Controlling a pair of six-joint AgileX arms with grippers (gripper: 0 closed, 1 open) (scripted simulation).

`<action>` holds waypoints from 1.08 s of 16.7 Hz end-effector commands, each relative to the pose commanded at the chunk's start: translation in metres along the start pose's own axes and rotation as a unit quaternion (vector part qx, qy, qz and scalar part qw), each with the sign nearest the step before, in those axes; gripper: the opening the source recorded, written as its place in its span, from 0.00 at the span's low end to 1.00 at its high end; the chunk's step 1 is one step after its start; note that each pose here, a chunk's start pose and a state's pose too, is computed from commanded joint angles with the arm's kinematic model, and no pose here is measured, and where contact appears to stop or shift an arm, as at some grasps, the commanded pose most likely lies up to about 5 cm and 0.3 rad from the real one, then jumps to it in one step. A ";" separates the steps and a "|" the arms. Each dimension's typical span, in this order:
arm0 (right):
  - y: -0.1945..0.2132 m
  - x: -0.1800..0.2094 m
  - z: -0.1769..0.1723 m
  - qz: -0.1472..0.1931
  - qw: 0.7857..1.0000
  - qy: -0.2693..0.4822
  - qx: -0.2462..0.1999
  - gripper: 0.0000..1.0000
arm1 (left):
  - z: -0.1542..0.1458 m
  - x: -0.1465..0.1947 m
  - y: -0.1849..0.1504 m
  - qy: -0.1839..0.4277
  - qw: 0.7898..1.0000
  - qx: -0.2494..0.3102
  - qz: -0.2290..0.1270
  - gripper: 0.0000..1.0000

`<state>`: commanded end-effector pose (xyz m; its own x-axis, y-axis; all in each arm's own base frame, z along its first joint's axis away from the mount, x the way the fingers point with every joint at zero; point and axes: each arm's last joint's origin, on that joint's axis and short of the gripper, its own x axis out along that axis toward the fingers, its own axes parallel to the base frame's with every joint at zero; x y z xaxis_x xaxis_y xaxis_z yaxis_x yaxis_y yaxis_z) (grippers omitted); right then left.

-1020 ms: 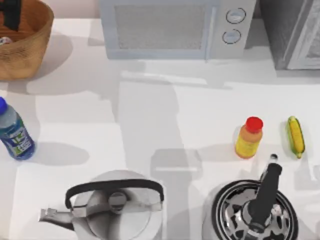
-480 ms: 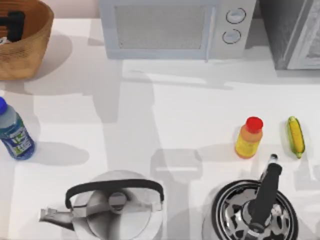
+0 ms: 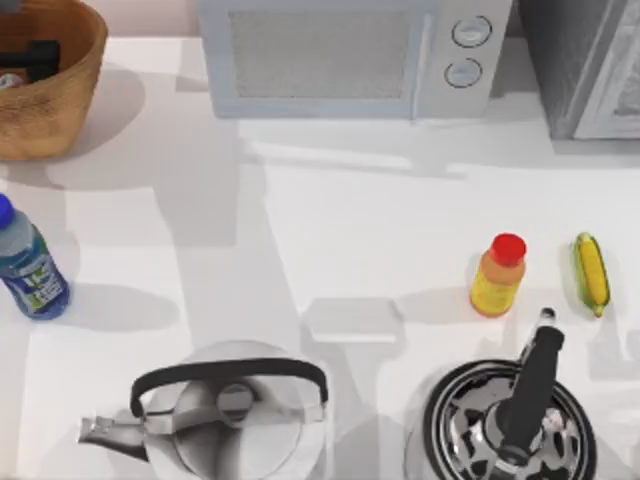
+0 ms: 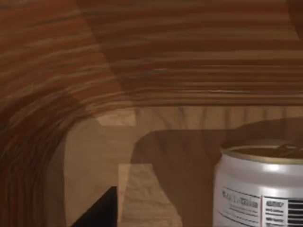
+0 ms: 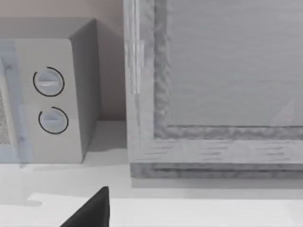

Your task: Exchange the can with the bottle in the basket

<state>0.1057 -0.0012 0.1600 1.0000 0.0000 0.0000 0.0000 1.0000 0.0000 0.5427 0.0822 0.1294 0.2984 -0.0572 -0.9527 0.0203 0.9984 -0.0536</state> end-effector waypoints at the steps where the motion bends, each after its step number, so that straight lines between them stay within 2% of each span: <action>1: 0.000 0.000 0.000 0.000 1.000 0.000 0.000 1.00 | 0.000 0.000 0.000 0.000 1.000 0.000 0.000 1.00; 3: 0.000 0.000 0.000 0.000 1.000 0.000 0.000 1.00 | 0.000 0.000 0.000 0.000 1.000 0.000 0.000 1.00; 16: 0.000 0.000 0.000 0.000 1.000 0.000 0.000 1.00 | 0.000 0.000 0.000 0.000 1.000 0.000 0.000 0.02; 18: 0.000 0.000 0.000 0.000 1.000 0.000 0.000 1.00 | 0.000 0.000 0.000 0.000 1.000 0.000 0.000 0.00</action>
<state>0.1057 -0.0012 0.1600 1.0000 0.0000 0.0000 0.0000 1.0000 0.0000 0.5428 0.0822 0.1290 0.2984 -0.0572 -0.9527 0.0203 0.9984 -0.0536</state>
